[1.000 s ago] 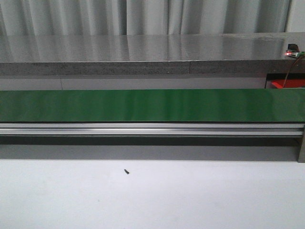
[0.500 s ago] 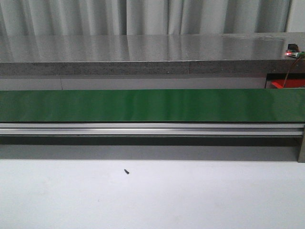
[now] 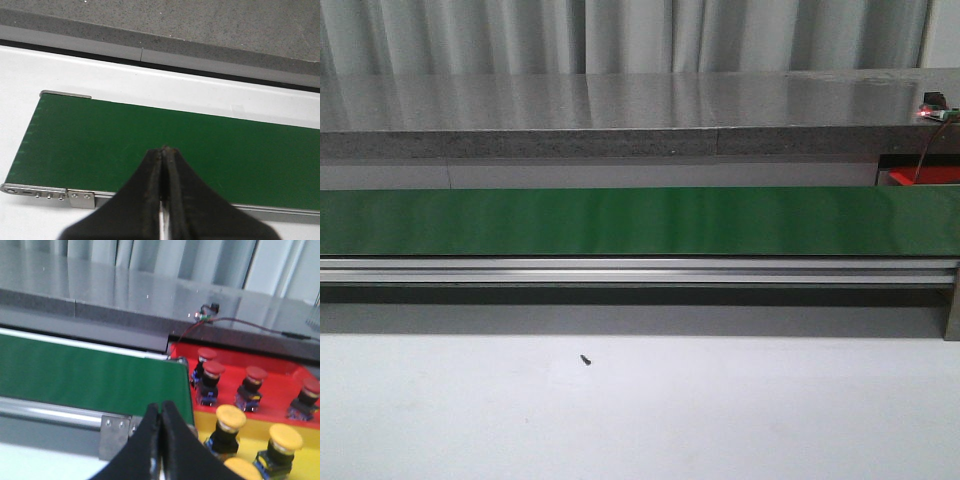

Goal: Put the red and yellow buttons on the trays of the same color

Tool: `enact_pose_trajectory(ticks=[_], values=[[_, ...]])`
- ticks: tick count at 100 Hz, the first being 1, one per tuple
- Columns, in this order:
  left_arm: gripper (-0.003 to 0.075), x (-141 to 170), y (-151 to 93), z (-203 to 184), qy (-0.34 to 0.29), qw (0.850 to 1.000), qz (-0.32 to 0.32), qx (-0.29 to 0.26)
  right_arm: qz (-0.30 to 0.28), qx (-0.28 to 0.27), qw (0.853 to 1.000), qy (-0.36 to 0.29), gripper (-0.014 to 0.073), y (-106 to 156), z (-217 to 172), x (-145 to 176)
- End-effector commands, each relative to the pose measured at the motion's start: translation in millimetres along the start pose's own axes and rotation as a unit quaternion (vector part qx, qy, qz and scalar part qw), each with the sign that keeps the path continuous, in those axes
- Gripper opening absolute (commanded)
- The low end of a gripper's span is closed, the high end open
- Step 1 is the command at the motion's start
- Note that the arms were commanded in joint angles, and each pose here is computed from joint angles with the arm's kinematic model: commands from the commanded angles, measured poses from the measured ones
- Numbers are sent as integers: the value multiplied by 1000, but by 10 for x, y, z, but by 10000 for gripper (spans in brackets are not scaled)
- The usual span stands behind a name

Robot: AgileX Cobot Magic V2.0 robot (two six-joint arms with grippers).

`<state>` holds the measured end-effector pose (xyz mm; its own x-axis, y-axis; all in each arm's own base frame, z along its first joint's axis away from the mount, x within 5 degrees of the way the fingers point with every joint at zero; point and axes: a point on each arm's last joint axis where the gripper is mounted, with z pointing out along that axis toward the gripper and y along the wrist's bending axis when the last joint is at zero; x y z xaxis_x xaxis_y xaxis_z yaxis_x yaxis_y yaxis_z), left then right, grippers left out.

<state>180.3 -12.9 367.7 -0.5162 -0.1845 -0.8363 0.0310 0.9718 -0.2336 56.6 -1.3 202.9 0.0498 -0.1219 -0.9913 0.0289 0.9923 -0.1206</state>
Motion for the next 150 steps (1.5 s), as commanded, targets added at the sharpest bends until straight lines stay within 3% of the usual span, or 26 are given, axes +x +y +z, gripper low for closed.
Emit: enact_pose_trajectory(ticks=[1,12,32,52,114,150], values=[[-20,-124,-48,-75,-44,999,-8,12,-10,22,992,-120,-106,-37,-47,-250],[-20,-119,-48,-75,-41,999,-8,12,-11,34,985,-168,-106,-53,-73,-335],[-20,-117,-48,-75,-40,999,-6,12,-11,25,995,-97,-106,-39,-38,-209],[-20,-50,-47,-186,-60,998,32,11,-11,25,996,-90,-106,-38,-35,-199],[-20,725,20,-856,-181,982,50,21,-11,25,996,-90,-106,-38,-35,-199],[-20,1074,68,-1072,-137,986,92,-1,-11,25,996,-90,-106,-38,-35,-199]])
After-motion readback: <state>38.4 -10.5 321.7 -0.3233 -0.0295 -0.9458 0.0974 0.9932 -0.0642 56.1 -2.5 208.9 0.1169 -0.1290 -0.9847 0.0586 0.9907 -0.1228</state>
